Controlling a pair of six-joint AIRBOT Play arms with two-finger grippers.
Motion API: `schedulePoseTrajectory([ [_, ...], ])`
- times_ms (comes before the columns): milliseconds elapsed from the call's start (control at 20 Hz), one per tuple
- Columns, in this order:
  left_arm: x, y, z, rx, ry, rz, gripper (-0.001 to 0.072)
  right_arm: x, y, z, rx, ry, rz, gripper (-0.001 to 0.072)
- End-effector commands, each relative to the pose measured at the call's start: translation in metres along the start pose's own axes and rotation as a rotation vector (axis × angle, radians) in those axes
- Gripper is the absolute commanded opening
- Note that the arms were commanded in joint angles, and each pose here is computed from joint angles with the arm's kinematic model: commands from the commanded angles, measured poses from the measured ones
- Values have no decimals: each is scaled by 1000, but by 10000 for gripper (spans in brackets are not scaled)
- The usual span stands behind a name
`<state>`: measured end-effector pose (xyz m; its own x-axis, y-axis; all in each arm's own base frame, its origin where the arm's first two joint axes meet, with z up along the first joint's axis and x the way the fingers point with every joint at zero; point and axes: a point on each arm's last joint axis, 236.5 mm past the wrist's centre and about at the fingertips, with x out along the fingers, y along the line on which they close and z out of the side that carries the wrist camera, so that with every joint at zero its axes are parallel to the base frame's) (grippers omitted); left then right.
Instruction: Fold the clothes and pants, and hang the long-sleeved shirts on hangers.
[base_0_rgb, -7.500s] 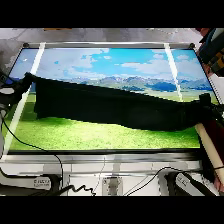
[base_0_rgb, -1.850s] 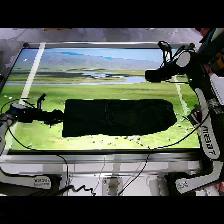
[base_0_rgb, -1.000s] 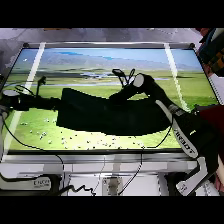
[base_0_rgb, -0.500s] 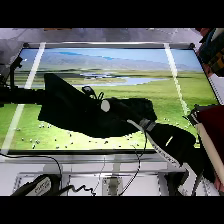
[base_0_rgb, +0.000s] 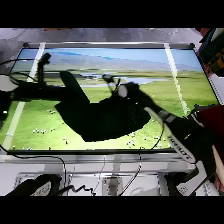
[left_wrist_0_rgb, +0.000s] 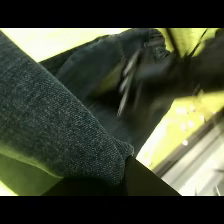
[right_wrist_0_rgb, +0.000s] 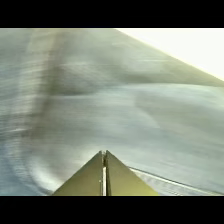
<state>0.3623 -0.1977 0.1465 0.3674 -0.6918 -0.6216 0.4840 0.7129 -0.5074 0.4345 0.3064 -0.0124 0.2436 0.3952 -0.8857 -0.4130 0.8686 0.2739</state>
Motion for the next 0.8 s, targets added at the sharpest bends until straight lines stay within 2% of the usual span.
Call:
schedulePoseTrajectory([
  [0, 61, -57, 20, 53, -105, -11, 38, -89, -119, 12, 161, -65, -163, 31],
  [250, 184, -131, -6, -8, -139, -107, 40, -229, -215, 13, 248, -288, -302, 31],
  [300, 201, -142, -14, 4, -132, -117, 77, -249, -228, 9, 266, -316, -328, 31],
  [350, 215, -151, -19, 16, -136, -122, 405, -264, -243, 3, 298, -340, -352, 31],
  [400, 223, -155, -18, 13, -164, -121, 688, -274, -257, -2, 328, -351, -371, 31],
  [450, 224, -157, -14, 16, -189, -120, 706, -279, -273, -10, 363, -353, -389, 31],
  [650, 200, -151, 12, 23, -253, -112, 704, -266, -330, -58, 459, -276, -421, 31],
  [750, 182, -138, 30, 98, -292, -69, 692, -233, -338, -81, 510, -225, -312, 30],
])
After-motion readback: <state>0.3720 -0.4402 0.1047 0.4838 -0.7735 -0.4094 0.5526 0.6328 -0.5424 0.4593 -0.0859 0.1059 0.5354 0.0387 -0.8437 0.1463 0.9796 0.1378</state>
